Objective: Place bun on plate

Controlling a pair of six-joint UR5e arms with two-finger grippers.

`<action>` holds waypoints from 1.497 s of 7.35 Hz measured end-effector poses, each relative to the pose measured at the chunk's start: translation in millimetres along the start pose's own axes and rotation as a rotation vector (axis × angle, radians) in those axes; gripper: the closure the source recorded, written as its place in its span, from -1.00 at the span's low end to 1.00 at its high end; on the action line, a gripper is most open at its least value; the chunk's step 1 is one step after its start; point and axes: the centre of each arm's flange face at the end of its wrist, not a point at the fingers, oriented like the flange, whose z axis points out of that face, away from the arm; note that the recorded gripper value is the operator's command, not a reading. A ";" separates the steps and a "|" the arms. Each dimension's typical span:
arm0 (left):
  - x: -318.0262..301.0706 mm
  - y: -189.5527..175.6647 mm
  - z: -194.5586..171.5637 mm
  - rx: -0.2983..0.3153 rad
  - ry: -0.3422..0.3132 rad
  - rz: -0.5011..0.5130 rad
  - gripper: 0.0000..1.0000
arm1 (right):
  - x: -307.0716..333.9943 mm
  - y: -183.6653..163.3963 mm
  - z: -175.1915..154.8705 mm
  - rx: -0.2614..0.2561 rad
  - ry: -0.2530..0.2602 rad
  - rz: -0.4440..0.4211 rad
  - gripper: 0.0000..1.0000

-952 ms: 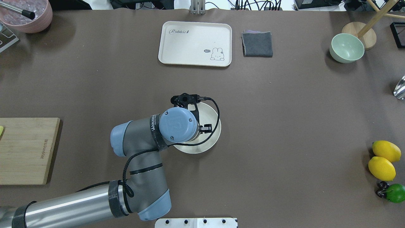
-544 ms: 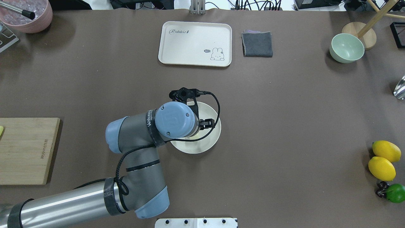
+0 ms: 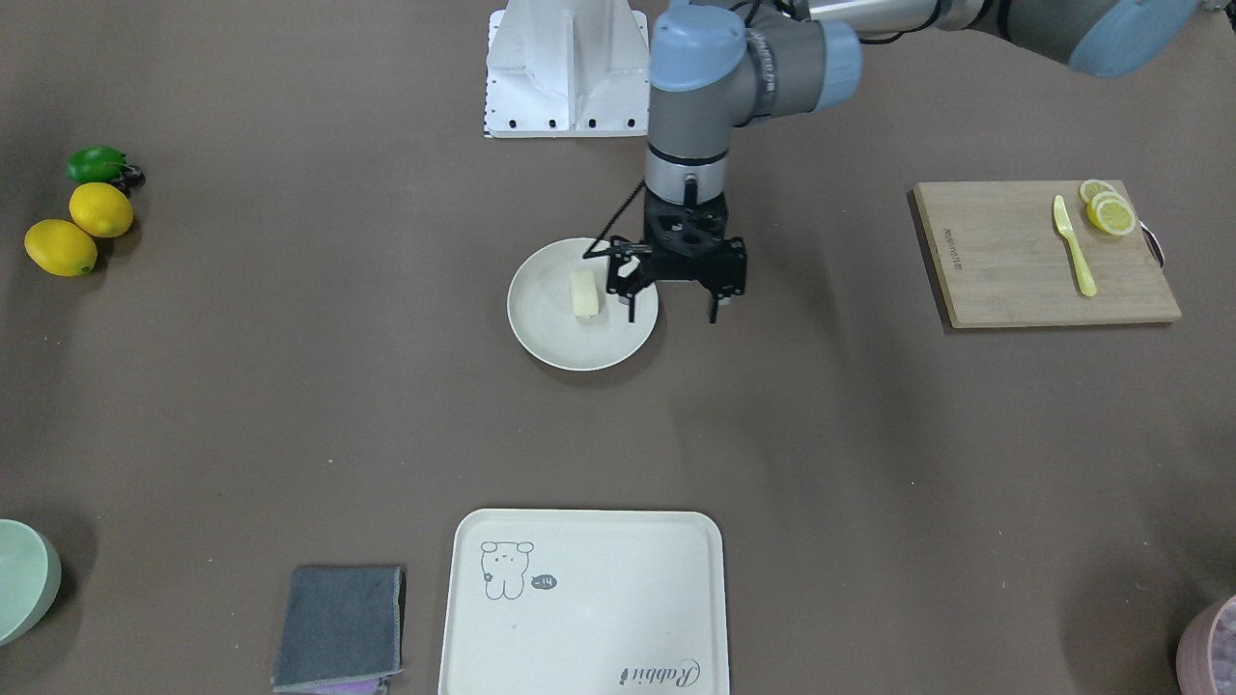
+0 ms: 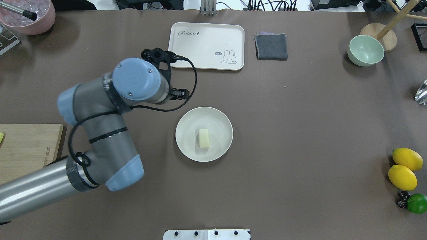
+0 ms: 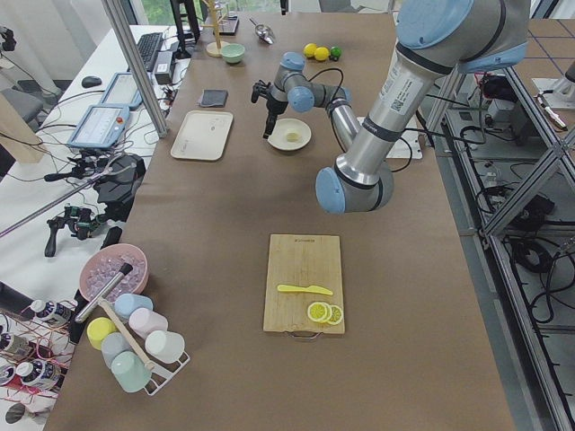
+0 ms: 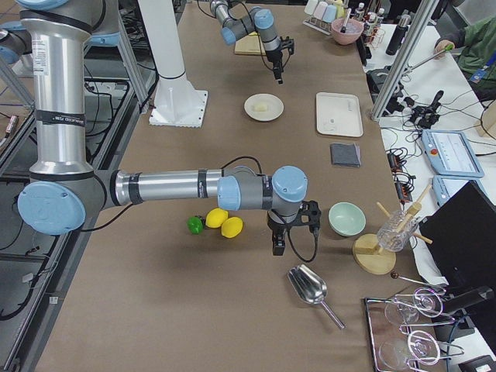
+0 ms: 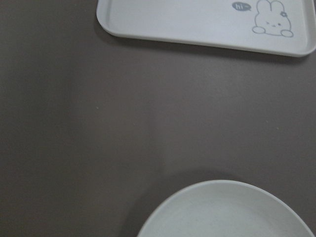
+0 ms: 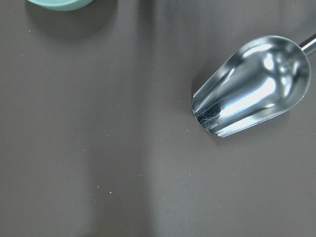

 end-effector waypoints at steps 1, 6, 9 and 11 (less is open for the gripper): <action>-59.4 -19.4 -5.8 0.005 -0.019 0.030 -0.95 | -0.1 -0.5 0.0 0.000 0.000 -0.001 -1.00; -372.5 -66.2 -21.6 -0.098 -0.086 0.070 -0.95 | 1.1 -0.2 1.2 -0.005 -0.001 0.003 -1.00; -581.3 -47.6 -70.6 -0.230 -0.083 0.111 -0.95 | 2.8 0.6 0.6 -0.006 -0.002 0.009 -1.00; -658.1 -8.5 -88.1 -0.276 -0.037 0.054 -0.95 | 5.1 0.5 -3.5 0.001 -0.008 0.016 -1.00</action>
